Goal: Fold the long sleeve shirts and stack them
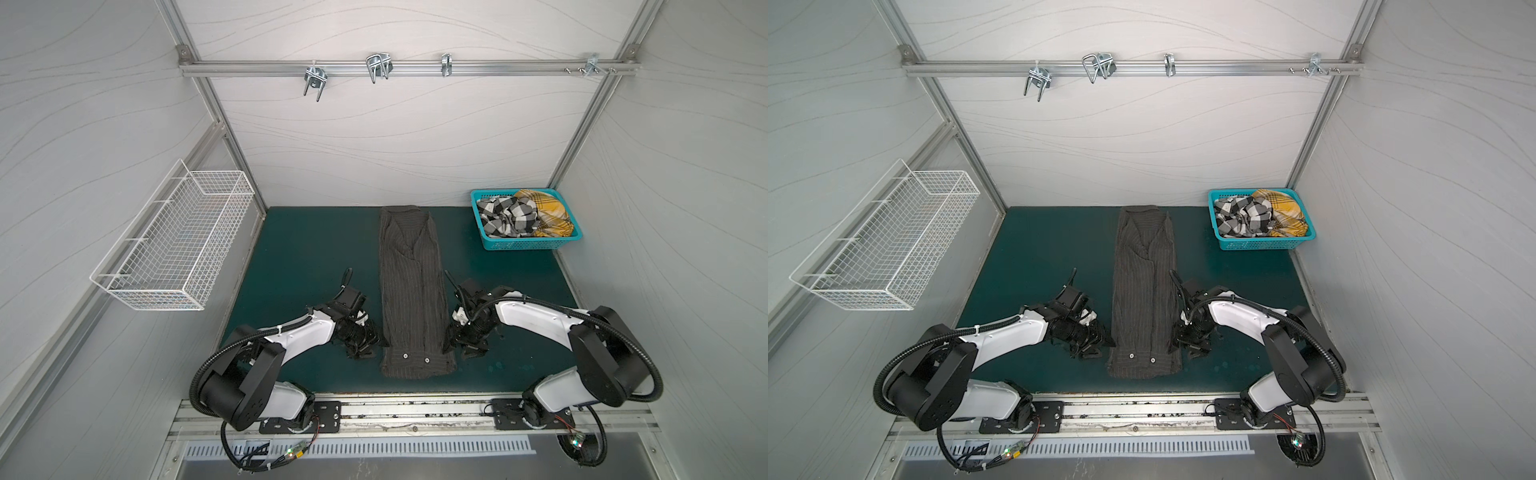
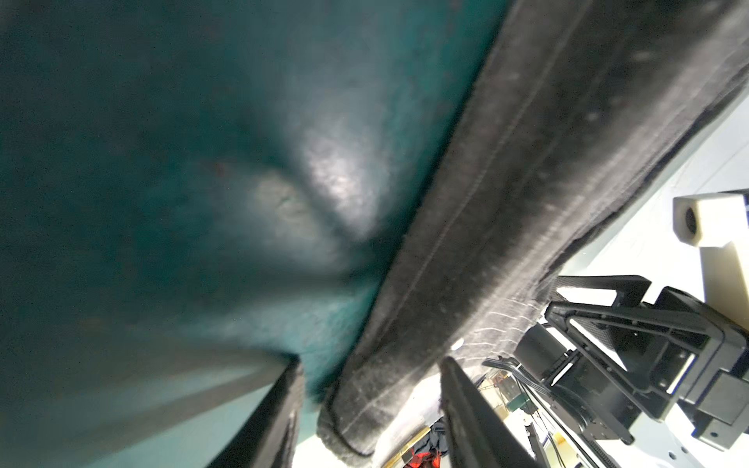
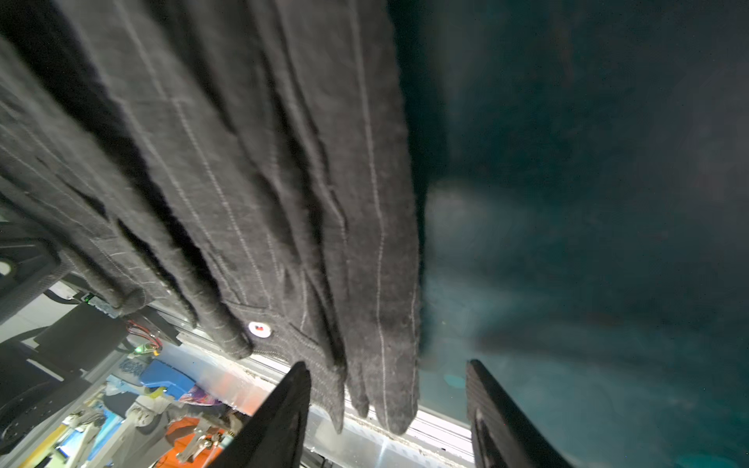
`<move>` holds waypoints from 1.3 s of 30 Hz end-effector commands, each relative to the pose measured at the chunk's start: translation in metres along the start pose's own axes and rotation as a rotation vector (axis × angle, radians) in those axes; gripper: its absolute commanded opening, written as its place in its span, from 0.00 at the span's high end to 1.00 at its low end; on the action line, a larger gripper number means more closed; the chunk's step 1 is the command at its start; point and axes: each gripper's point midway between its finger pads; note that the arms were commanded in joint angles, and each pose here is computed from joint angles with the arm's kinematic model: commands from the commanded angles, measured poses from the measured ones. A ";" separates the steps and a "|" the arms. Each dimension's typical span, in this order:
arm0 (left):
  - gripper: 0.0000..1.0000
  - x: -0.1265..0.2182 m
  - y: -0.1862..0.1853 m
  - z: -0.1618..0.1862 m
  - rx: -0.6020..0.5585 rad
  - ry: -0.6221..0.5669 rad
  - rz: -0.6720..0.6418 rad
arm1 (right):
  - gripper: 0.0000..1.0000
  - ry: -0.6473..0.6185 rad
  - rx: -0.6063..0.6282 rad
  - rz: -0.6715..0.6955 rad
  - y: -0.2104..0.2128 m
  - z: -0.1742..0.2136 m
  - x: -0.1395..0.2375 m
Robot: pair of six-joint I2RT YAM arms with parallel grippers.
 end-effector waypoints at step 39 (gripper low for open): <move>0.73 -0.012 0.057 0.031 0.013 0.070 -0.254 | 0.67 0.037 -0.022 -0.025 -0.001 0.021 -0.016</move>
Point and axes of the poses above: each gripper's point midway between its finger pads, its own x axis back along the fingers, its own y axis along the line the jaws close on, z = x × y, and after that the axes turned 9 degrees about x, right-handed
